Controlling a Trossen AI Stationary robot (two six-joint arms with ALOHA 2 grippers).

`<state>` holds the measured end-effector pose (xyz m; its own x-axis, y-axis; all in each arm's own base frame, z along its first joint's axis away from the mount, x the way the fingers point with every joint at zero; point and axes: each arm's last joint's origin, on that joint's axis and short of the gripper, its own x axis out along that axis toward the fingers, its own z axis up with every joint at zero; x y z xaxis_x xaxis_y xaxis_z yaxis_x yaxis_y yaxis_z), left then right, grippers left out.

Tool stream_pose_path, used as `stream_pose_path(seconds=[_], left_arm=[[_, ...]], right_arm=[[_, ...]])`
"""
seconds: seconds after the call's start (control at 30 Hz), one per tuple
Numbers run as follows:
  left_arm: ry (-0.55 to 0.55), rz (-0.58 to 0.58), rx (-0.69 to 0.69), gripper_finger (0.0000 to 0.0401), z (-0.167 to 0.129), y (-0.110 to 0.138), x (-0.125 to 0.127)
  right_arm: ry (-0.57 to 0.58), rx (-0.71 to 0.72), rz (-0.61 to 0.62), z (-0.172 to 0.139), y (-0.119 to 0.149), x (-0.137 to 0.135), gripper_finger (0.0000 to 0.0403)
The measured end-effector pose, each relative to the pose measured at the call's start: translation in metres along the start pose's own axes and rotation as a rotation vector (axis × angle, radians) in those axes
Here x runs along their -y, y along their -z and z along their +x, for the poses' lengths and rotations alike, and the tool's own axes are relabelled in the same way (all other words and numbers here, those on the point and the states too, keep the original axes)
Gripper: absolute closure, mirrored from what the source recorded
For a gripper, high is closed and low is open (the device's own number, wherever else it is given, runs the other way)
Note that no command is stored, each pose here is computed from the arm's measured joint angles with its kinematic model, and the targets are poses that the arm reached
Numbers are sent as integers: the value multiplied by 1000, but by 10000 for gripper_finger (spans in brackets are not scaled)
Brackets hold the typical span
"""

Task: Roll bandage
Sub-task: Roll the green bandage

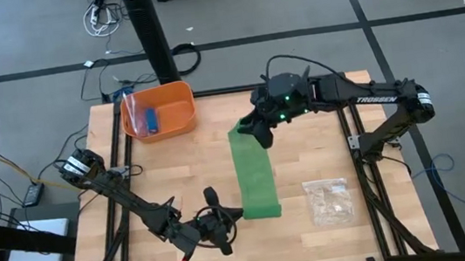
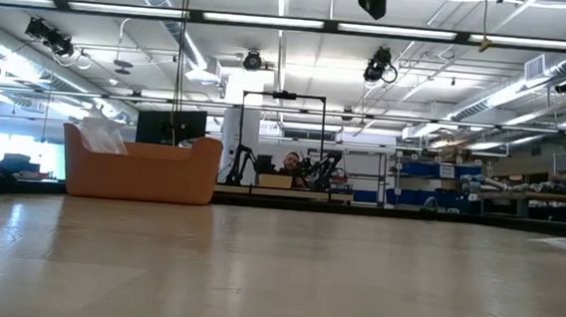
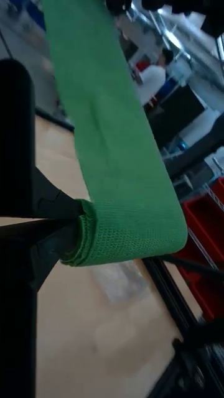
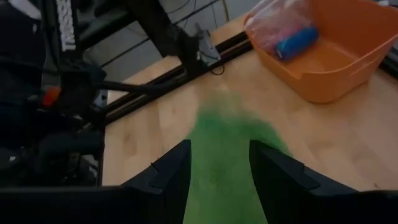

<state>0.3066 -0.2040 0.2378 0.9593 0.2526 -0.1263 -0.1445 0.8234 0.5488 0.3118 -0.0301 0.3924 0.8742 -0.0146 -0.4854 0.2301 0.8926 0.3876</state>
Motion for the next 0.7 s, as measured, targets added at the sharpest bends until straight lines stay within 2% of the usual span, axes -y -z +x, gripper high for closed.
stream_pose_path(seconds=[0.3, 0.53, 0.7], left_arm=[[84, -48, 42, 399, -4, -3, 5], [64, -102, 87, 399, -9, -16, 5], [-5, -114, 59, 399, -14, -21, 3]], right_arm=[[26, -33, -33, 0, 2, 4, 237], [-12, -62, -255, -6, 9, -8, 234], [-24, -126, -386, -21, 37, -31, 239]])
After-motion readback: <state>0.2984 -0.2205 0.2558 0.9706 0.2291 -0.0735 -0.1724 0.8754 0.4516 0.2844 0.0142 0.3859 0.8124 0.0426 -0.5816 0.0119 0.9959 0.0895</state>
